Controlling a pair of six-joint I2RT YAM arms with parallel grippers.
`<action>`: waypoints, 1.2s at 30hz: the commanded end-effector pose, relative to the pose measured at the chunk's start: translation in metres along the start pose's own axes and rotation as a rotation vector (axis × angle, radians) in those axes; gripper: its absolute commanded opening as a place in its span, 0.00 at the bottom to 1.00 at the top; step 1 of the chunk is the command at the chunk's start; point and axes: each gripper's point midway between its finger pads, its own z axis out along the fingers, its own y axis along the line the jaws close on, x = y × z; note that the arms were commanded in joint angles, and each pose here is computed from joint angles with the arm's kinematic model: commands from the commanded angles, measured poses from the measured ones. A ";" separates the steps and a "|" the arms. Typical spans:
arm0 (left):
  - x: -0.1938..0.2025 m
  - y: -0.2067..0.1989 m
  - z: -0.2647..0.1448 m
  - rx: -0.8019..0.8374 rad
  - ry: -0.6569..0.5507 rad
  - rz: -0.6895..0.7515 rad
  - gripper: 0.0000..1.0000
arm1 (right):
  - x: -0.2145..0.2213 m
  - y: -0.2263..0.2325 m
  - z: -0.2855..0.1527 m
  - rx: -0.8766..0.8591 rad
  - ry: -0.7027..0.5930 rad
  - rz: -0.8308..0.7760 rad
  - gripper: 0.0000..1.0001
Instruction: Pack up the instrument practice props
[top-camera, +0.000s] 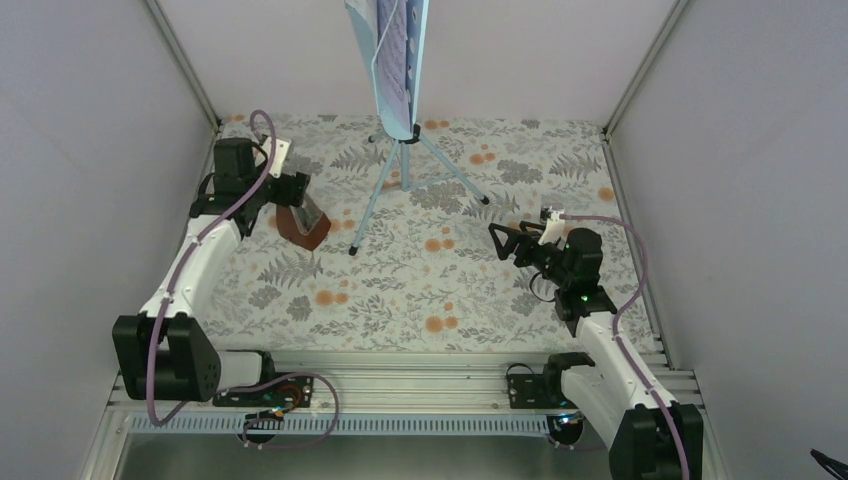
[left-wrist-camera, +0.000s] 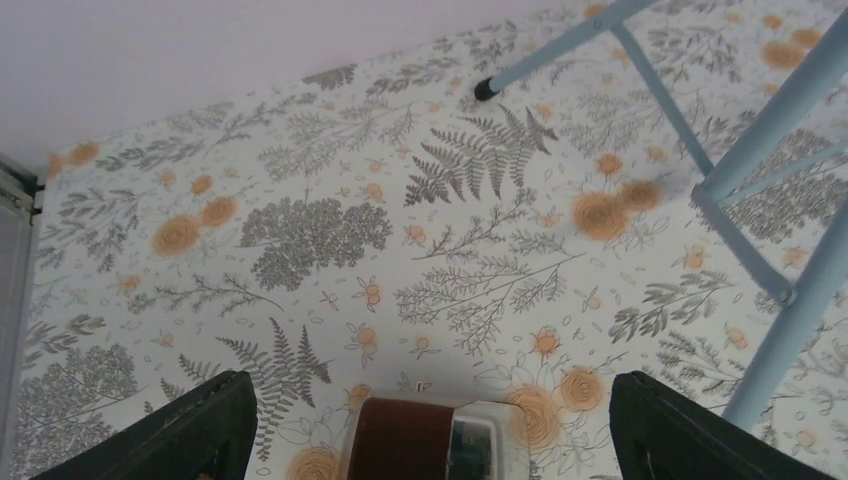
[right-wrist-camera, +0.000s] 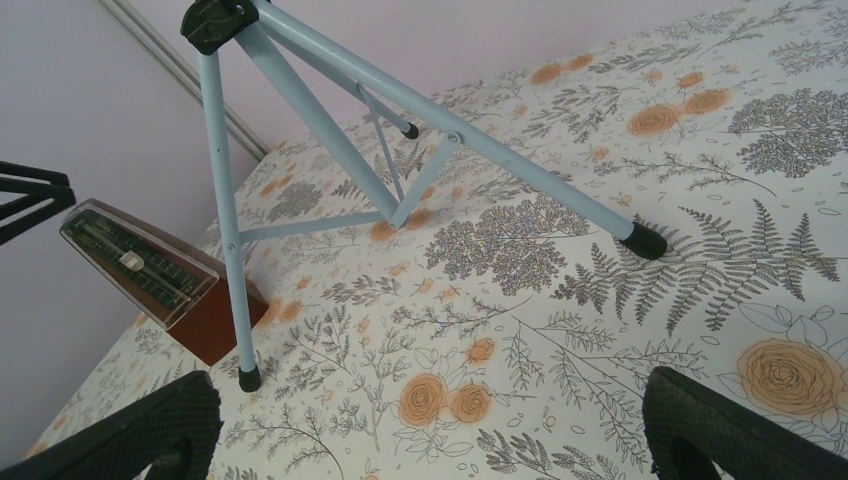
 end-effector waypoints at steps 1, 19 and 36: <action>-0.034 -0.002 -0.036 -0.017 -0.143 -0.037 0.90 | -0.002 -0.004 -0.003 0.018 -0.013 -0.006 1.00; 0.096 -0.120 -0.022 0.237 0.060 -0.489 0.86 | -0.009 -0.010 -0.005 0.068 -0.034 0.010 1.00; 0.161 -0.072 0.061 -0.009 0.179 -0.517 0.84 | -0.007 -0.006 -0.010 0.059 -0.035 -0.023 0.82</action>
